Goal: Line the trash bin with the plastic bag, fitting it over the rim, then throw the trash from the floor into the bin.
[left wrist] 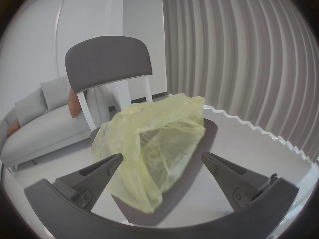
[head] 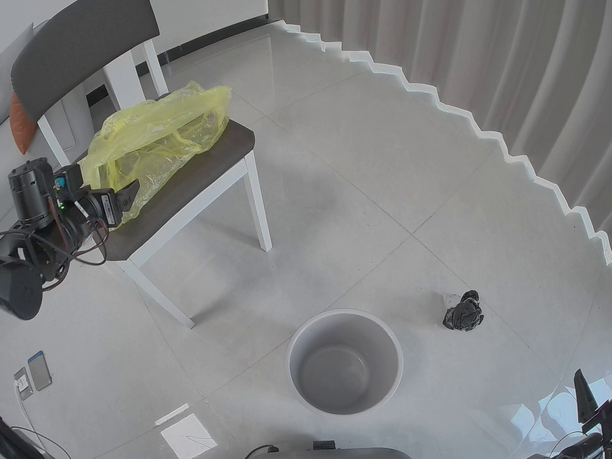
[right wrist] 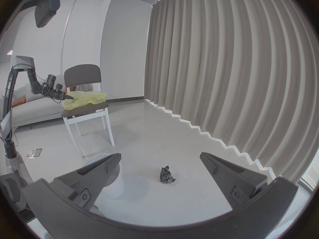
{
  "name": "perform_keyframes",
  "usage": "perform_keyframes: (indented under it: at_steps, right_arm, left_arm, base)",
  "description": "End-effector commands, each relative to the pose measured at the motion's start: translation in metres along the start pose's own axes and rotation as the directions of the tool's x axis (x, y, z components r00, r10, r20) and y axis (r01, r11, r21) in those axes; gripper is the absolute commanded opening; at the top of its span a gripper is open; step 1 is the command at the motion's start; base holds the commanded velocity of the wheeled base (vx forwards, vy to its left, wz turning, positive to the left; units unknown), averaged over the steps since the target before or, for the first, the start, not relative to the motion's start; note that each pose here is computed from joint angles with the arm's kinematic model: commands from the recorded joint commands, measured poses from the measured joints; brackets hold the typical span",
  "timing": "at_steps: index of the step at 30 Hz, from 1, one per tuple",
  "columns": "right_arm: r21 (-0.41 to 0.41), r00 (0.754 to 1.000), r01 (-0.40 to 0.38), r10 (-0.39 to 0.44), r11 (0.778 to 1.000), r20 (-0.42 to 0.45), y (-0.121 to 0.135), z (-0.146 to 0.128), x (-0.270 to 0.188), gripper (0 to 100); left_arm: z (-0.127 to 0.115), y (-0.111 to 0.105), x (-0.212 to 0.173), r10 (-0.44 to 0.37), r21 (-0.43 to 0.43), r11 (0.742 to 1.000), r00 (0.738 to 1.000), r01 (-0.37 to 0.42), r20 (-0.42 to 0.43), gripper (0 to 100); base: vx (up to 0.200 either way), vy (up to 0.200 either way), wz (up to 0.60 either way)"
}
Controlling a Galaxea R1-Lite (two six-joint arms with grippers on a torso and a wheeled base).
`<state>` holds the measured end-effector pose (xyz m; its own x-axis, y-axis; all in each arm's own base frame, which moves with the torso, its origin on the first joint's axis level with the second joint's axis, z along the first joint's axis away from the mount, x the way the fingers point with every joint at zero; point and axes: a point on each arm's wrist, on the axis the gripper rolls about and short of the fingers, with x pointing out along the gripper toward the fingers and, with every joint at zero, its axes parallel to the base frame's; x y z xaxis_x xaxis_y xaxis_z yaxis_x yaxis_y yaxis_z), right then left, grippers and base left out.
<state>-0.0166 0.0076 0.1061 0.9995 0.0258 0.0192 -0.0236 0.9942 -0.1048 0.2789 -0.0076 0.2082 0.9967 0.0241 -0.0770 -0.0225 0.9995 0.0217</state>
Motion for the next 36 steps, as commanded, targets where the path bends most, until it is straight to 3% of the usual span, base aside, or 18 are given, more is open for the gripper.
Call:
perform_keyframes:
  at_steps: [1, 7, 14, 16, 32, 33, 36]
  right_arm:
    - [0.003, 1.0, 0.003, -0.003, 1.0, 0.006, 0.001, -0.002, -0.002, 100]
    - [0.028, 0.998, -0.059, 0.058, 0.998, 0.039, 0.002, 0.011, -0.006, 100]
    - [0.084, 0.995, -0.095, 0.097, 0.992, -0.025, 0.003, 0.013, -0.01, 100]
    - [0.091, 0.989, -0.143, 0.147, 0.986, -0.031, 0.004, 0.015, -0.009, 100]
    - [0.107, 0.982, -0.172, 0.179, 0.979, -0.061, -0.001, 0.045, 0.003, 100]
    - [0.108, 0.982, -0.172, 0.179, 0.979, -0.064, -0.001, 0.045, 0.004, 100]
    - [0.113, 0.981, -0.17, 0.179, 0.979, -0.077, -0.002, 0.05, 0.007, 100]
  left_arm:
    - [-0.011, 0.0, 0.048, 0.077, 0.037, 0.996, 0.997, -0.076, -0.012, 100]
    - [0.002, 0.005, 0.04, 0.161, 0.034, 0.986, 0.987, -0.162, 0.025, 100]
    - [0.008, 0.008, 0.018, 0.168, 0.03, 0.985, 0.985, -0.169, 0.041, 100]
    - [0.007, 0.017, 0.015, 0.2, 0.038, 0.979, 0.979, -0.201, 0.023, 100]
    - [-0.007, 0.025, 0.054, 0.217, 0.04, 0.976, 0.975, -0.215, -0.044, 100]
    - [-0.008, 0.026, 0.054, 0.217, 0.039, 0.976, 0.975, -0.215, -0.048, 0]
    - [-0.01, 0.026, 0.053, 0.215, 0.037, 0.976, 0.975, -0.213, -0.062, 0]
  base:
    - [0.0, 0.0, 0.0]
    - [0.0, 0.0, 0.0]
    - [0.0, 0.0, 0.0]
    - [0.0, 0.0, 0.0]
    - [0.0, 0.0, 0.0]
    - [0.0, 0.0, 0.0]
    - [0.0, 0.0, 0.0]
